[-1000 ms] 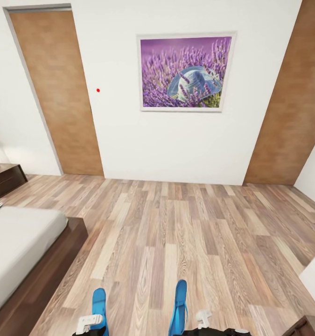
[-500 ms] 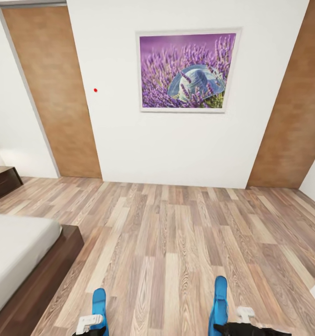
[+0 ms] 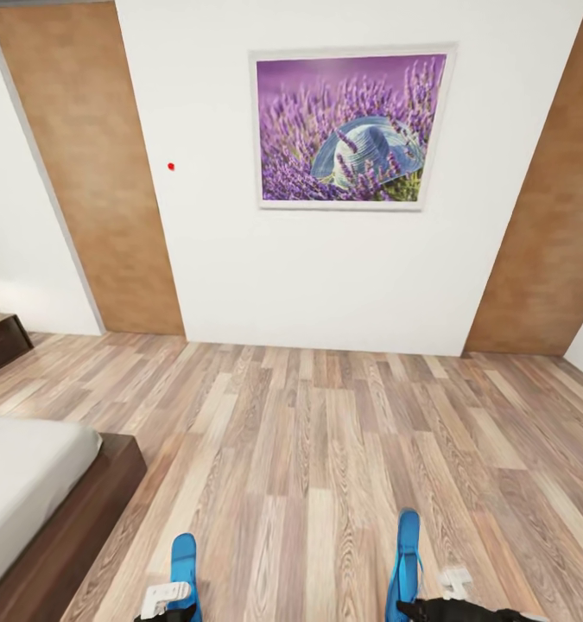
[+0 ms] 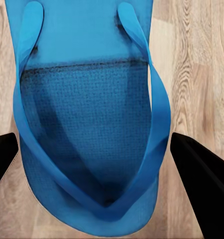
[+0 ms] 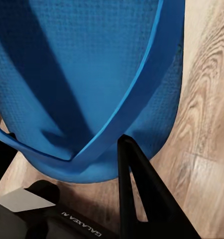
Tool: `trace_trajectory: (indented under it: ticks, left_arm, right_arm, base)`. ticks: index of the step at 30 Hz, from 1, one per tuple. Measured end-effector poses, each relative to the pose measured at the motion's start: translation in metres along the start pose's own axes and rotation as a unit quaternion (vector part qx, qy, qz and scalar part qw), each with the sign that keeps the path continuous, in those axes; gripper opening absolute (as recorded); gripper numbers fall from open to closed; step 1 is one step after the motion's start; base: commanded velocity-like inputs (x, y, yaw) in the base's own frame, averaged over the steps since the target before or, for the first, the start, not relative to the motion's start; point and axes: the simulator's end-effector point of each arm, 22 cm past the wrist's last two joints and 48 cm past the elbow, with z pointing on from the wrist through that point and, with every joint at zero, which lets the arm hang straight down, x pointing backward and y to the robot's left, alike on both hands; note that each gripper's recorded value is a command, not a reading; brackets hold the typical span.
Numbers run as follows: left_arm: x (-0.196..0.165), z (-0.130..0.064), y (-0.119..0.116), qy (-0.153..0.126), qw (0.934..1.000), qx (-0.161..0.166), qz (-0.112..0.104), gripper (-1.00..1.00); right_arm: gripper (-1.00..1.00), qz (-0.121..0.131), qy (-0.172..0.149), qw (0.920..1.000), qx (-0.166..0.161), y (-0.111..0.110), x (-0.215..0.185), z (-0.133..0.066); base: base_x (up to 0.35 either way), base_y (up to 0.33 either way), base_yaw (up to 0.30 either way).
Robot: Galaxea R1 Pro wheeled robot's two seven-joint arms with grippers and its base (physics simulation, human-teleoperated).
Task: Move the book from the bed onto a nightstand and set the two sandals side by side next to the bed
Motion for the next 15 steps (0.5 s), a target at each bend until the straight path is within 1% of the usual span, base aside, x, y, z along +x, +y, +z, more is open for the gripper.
trace_trajectory:
  ticks: [4,15]
  left_arm:
    - [0.0001,0.0,0.0,0.0,1.0,0.0,0.0,-1.0]
    - [0.0007,-0.0001,0.0,0.001,1.0,0.0,0.0,-1.0]
  right_arm:
    - [-1.0,-0.005,-0.003,1.0,0.0,0.0001,-0.0014,0.0003]
    - [-1.0,-0.006,-0.004,1.0,0.001,0.0,-0.0018,0.0004]
  base:
    - [0.326,0.0,0.0]
    - [0.327,0.0,0.0]
